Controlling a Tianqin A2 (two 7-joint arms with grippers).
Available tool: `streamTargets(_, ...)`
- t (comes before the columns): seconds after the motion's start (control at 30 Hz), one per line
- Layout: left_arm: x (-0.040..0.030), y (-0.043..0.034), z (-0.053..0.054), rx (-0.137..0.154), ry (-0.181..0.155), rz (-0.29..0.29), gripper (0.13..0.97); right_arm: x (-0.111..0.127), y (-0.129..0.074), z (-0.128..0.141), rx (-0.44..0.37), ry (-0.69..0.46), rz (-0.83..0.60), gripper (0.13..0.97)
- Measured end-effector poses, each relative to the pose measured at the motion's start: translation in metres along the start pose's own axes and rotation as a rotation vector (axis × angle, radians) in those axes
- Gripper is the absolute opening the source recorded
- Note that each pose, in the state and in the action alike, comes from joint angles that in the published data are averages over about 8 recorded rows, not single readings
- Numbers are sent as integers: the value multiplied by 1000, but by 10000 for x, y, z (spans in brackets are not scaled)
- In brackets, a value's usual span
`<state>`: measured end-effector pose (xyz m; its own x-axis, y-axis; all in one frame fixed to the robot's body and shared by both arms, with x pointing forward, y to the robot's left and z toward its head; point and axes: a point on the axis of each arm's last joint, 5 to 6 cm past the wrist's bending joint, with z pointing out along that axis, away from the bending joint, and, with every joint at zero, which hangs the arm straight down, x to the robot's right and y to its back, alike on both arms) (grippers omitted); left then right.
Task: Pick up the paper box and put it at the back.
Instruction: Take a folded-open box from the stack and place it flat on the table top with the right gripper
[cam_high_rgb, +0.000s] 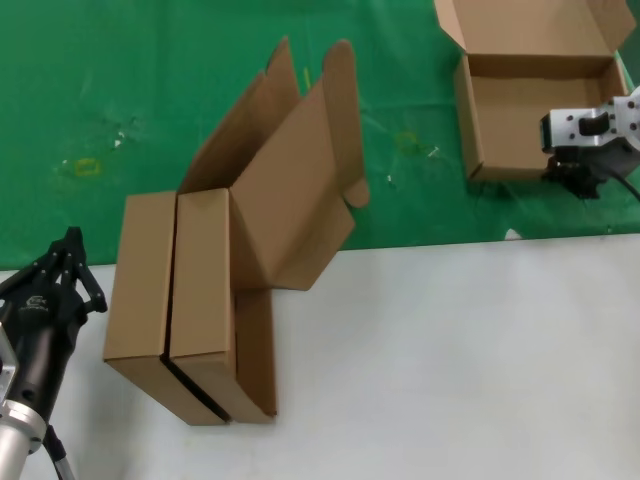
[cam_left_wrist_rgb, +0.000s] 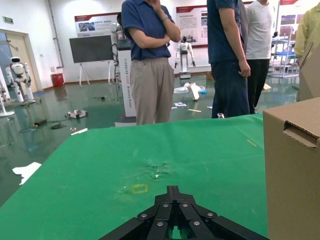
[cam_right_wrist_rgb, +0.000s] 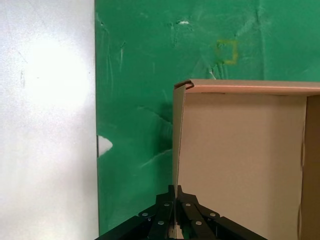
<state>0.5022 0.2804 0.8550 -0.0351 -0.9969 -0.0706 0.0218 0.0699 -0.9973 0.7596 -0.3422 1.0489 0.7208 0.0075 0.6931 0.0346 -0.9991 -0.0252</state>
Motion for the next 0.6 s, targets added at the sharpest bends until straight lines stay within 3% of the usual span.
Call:
streamTargets(0.33, 0, 0, 0, 0, 0, 0, 144, -4, 4, 0, 0, -5, 1, 148)
streamTargets(0.6, 0, 0, 0, 0, 0, 0, 144, -4, 4, 0, 0, -5, 1, 197)
